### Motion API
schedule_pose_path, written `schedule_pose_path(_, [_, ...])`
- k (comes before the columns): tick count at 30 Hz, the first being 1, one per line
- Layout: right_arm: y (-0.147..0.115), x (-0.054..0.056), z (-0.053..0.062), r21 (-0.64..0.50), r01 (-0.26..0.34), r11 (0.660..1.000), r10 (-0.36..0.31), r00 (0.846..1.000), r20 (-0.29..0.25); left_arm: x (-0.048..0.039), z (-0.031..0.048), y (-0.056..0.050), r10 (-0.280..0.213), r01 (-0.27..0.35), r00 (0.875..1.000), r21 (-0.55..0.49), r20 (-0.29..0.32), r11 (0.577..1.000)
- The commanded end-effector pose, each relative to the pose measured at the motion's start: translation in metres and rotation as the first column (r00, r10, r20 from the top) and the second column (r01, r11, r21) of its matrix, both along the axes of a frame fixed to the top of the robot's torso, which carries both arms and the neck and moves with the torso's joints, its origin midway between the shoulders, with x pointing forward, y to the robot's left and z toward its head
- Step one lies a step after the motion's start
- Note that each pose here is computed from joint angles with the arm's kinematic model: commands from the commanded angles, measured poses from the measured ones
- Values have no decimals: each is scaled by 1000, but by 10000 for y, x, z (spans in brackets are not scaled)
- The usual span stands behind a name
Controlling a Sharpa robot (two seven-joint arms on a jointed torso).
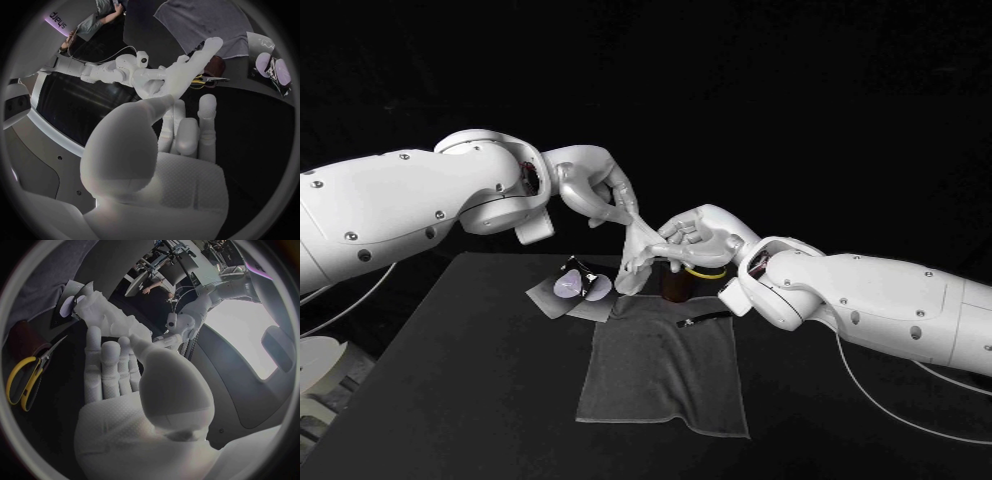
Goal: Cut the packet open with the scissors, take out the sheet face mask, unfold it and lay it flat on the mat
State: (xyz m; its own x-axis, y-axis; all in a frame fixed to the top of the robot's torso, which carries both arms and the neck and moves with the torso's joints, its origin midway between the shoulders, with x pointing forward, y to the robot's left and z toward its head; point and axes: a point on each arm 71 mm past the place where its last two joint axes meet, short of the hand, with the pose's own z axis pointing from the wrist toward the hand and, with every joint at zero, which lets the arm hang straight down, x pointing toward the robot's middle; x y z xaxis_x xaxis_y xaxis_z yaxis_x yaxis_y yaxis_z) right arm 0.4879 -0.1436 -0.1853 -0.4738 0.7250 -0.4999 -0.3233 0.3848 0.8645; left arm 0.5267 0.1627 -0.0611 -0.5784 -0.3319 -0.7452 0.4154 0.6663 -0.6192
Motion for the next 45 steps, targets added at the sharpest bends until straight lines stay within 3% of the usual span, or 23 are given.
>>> schedule_pose_path(1, [-42, 5, 25, -7, 12, 1000, -12, 1000, 21, 15, -1, 14, 11, -11, 1000, -2, -5, 1000])
schedule_pose_path(26, [-81, 8, 58, -5, 3, 1000, -3, 1000, -13, 48, -79, 50, 45, -45, 999, 2, -14, 999])
schedule_pose_path(40, [-169, 99, 221, -62, 36, 997, -34, 999, 35, 77, -147, 101, 77, -77, 997, -2, -15, 997])
schedule_pose_path(45, [-150, 174, 355, -119, 3, 993, 2, 999, 36, 90, -200, 114, 93, -94, 995, -20, -23, 995])
